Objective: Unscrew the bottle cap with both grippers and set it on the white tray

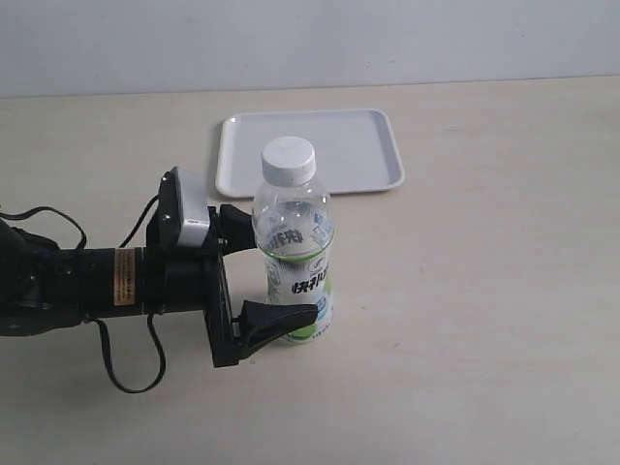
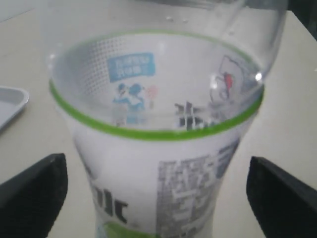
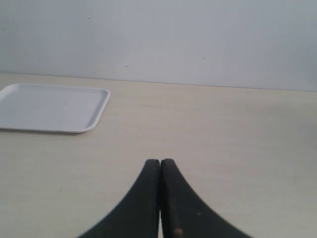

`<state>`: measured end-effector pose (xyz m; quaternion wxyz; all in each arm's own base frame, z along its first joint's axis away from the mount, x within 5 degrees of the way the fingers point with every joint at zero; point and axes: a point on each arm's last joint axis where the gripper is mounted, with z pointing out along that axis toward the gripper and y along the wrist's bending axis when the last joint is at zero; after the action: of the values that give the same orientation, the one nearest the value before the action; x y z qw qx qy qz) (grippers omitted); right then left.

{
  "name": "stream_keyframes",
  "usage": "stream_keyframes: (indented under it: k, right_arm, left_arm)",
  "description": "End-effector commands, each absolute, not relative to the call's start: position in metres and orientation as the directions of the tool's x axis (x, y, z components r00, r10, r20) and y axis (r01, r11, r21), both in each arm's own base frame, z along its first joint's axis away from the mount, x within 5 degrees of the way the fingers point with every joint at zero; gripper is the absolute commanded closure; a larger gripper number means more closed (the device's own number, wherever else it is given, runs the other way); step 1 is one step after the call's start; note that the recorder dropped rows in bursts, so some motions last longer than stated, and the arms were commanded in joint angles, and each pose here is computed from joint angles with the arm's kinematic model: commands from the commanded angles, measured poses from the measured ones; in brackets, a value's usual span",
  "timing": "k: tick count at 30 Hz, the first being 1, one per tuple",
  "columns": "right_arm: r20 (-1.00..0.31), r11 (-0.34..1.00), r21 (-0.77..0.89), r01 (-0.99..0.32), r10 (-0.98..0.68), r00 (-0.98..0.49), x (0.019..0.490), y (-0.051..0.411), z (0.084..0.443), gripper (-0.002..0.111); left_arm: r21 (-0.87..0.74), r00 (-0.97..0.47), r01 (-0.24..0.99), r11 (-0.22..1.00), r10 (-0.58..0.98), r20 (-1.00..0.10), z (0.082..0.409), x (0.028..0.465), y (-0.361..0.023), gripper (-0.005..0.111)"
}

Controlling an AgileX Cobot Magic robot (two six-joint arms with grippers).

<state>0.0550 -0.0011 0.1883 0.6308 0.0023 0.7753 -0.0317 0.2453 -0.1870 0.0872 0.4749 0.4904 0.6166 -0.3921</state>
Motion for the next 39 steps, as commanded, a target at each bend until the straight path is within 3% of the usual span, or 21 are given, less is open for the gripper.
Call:
stream_keyframes:
  k: [1, 14, 22, 29, 39]
  right_arm:
    - [-0.979, 0.997, -0.053, 0.05, -0.042, -0.199, 0.0547, -0.0015, 0.1874, 0.108]
    - [-0.979, 0.997, -0.053, 0.05, -0.042, -0.199, 0.0547, -0.0015, 0.1874, 0.108]
    - [-0.979, 0.997, -0.053, 0.05, -0.042, -0.199, 0.0547, -0.0015, 0.1874, 0.108]
    - [-0.979, 0.997, -0.053, 0.05, -0.042, -0.199, 0.0547, -0.0015, 0.1874, 0.108]
    - [-0.979, 0.997, -0.053, 0.05, -0.042, -0.199, 0.0547, -0.0015, 0.1874, 0.108]
  left_arm:
    - [-0.02, -0.071, 0.967, 0.253, 0.195, -0.978, 0.0904, 0.2465, -0.1976, 0.014]
    - [-0.016, -0.073, 0.955, 0.298, 0.184, -0.98, 0.0912, 0.2496, -0.1986, 0.015]
    - [-0.012, -0.068, 0.956, 0.295, 0.181, -0.981, 0.0916, 0.2465, -0.2044, 0.034]
    - [0.003, -0.055, 0.952, 0.305, 0.182, -0.982, 0.0918, 0.2471, -0.2051, 0.03]
    - [0.001, -0.057, 0.952, 0.305, 0.182, -0.982, 0.0918, 0.247, -0.2051, 0.032]
